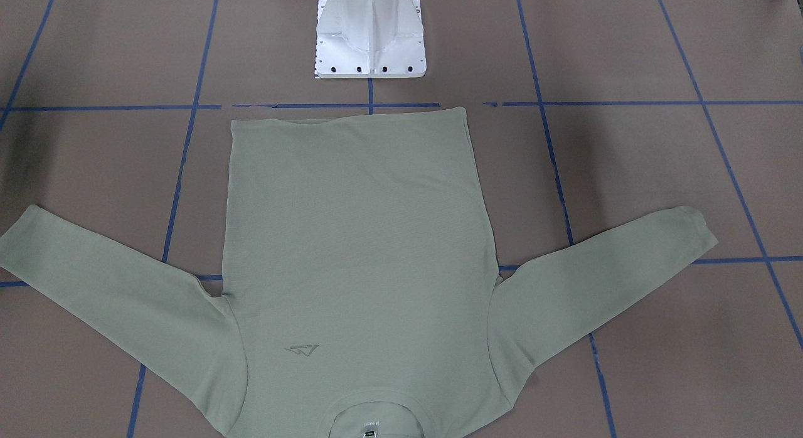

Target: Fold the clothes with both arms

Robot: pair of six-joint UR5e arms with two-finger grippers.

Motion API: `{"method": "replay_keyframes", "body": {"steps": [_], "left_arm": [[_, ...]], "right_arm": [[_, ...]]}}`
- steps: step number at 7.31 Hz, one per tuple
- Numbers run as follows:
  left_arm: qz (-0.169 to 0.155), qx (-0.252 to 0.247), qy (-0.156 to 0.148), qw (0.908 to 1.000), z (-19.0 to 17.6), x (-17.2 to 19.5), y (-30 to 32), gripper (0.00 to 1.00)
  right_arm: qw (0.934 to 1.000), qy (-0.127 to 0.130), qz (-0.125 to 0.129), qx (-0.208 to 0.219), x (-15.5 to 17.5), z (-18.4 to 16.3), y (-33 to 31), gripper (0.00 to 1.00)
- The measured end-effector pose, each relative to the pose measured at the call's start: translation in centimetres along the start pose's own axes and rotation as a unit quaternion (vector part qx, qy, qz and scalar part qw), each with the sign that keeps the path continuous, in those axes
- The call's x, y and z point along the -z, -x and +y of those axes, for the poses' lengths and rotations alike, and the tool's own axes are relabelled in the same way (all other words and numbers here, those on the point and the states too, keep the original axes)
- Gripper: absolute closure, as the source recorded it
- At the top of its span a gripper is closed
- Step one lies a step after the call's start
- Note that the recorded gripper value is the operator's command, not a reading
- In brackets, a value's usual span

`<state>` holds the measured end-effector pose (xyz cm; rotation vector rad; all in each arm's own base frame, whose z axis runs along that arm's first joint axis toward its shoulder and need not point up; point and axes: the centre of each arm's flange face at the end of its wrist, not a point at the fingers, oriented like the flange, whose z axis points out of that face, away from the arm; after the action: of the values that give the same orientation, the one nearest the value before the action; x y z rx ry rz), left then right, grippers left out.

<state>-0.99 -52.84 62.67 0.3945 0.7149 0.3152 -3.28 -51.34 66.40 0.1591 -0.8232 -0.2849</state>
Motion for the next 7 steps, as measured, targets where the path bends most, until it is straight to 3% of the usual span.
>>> {"method": "replay_keyframes", "body": {"steps": [3,7], "left_arm": [[0.001,-0.017,-0.02,0.9997,0.4,0.1,-0.3,0.0],[0.005,-0.022,-0.029,0.9993,-0.3,1.2,-1.2,0.0]], "right_arm": [[0.9989,-0.038,-0.002,-0.026,-5.8,0.2,1.4,0.0],[0.9987,-0.038,0.003,-0.033,-8.7,-0.2,4.4,0.0]]}}
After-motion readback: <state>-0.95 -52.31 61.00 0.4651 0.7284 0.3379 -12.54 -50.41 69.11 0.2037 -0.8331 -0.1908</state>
